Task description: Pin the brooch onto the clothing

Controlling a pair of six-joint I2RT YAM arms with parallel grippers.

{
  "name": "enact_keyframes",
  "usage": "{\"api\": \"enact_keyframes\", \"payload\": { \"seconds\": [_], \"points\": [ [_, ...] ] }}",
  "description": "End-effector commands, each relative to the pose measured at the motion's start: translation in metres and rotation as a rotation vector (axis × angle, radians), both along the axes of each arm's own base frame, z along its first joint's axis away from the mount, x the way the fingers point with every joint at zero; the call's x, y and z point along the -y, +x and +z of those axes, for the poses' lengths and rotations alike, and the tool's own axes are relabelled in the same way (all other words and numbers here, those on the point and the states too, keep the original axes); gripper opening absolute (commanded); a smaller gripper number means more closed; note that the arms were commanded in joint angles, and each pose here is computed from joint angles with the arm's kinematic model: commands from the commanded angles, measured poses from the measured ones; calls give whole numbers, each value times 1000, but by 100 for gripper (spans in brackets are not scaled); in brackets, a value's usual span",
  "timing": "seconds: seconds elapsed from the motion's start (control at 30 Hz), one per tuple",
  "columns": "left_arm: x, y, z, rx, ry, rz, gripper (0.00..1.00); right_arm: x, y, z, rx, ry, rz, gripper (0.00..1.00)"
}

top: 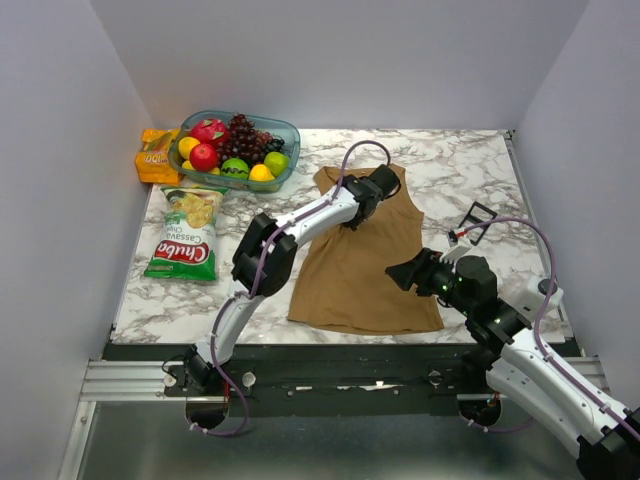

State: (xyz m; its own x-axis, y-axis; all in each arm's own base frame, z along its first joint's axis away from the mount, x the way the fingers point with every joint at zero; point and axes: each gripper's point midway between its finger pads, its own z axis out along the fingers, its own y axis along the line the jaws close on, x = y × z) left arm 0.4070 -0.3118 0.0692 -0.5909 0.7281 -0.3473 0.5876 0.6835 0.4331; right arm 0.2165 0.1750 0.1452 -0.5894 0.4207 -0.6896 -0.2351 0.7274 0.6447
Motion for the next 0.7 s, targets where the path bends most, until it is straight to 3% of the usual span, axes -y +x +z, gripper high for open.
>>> {"api": "enact_keyframes", "payload": {
  "seconds": [0.0, 0.3, 0.67],
  "points": [
    [2, 2, 21, 3, -130, 21, 0, 1, -4, -11, -33, -4, 4, 72],
    [8, 1, 27, -27, -238, 31, 0, 0, -5, -15, -45, -7, 9, 72],
    [-2, 3, 28, -19, -229, 48, 0, 1, -5, -15, -44, -3, 8, 73]
  ]
}}
